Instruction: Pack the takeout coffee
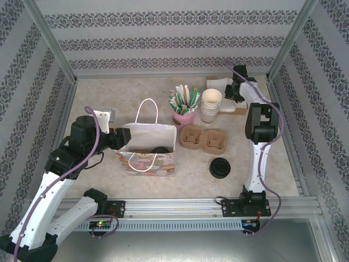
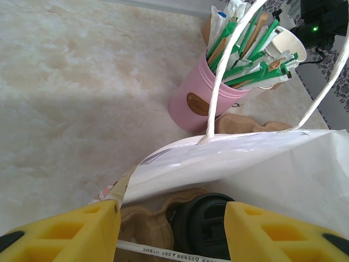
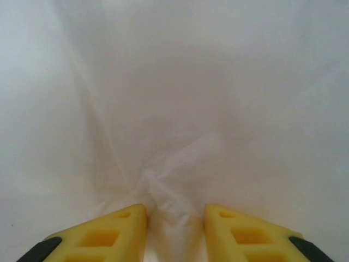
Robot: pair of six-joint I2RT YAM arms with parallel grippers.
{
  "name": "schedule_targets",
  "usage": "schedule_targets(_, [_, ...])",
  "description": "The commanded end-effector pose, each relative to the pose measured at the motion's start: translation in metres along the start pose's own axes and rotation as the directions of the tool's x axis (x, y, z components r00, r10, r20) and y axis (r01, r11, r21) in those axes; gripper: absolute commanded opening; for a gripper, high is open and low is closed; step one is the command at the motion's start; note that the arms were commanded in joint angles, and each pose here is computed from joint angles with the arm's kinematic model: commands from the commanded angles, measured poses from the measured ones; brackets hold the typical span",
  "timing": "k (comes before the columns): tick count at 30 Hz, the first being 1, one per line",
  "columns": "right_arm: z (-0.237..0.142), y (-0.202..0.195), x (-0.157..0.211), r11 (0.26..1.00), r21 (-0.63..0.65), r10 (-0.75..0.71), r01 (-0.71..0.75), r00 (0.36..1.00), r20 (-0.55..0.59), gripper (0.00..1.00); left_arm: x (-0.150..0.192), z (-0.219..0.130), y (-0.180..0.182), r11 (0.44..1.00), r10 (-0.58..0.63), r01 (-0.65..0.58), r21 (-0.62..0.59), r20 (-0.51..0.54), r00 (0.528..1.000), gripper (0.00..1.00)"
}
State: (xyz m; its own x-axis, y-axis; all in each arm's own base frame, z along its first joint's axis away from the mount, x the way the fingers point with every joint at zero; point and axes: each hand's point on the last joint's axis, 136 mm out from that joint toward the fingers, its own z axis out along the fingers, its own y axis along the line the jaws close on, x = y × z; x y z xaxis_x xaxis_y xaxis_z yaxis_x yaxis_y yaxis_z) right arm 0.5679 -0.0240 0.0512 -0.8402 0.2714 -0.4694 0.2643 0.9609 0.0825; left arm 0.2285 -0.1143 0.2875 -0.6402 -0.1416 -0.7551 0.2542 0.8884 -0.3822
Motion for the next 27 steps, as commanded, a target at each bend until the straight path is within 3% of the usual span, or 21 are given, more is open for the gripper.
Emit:
schedule_targets(1, [-0.006, -0.001, -0.003, 1.000, 0.018, -0.003, 0.003, 1.000, 0.003, 0.27, 0.005, -0.005, 0.002, 1.000, -0.002, 0.002, -0.017, -0.018, 1.000, 0.54])
schedule_targets(8, [-0.028, 0.004, -0.021, 1.000, -0.002, 0.009, -0.009, 0.998, 0.062, 0.21, 0.004, -0.006, 0.001, 1.000, -0.001, 0.001, -0.017, -0.017, 1.000, 0.54])
schedule_targets(17, [-0.070, 0.008, -0.046, 1.000, -0.028, 0.011, -0.007, 0.987, 0.161, 0.00, 0.005, -0.005, 0.001, 1.000, -0.005, 0.005, -0.012, -0.016, 1.000, 0.54])
schedule_targets(27, [-0.155, 0.018, -0.079, 0.996, -0.083, -0.014, 0.044, 0.941, 0.339, 0.00, 0.003, -0.007, -0.001, 1.000, -0.001, 0.001, -0.009, -0.008, 1.000, 0.54])
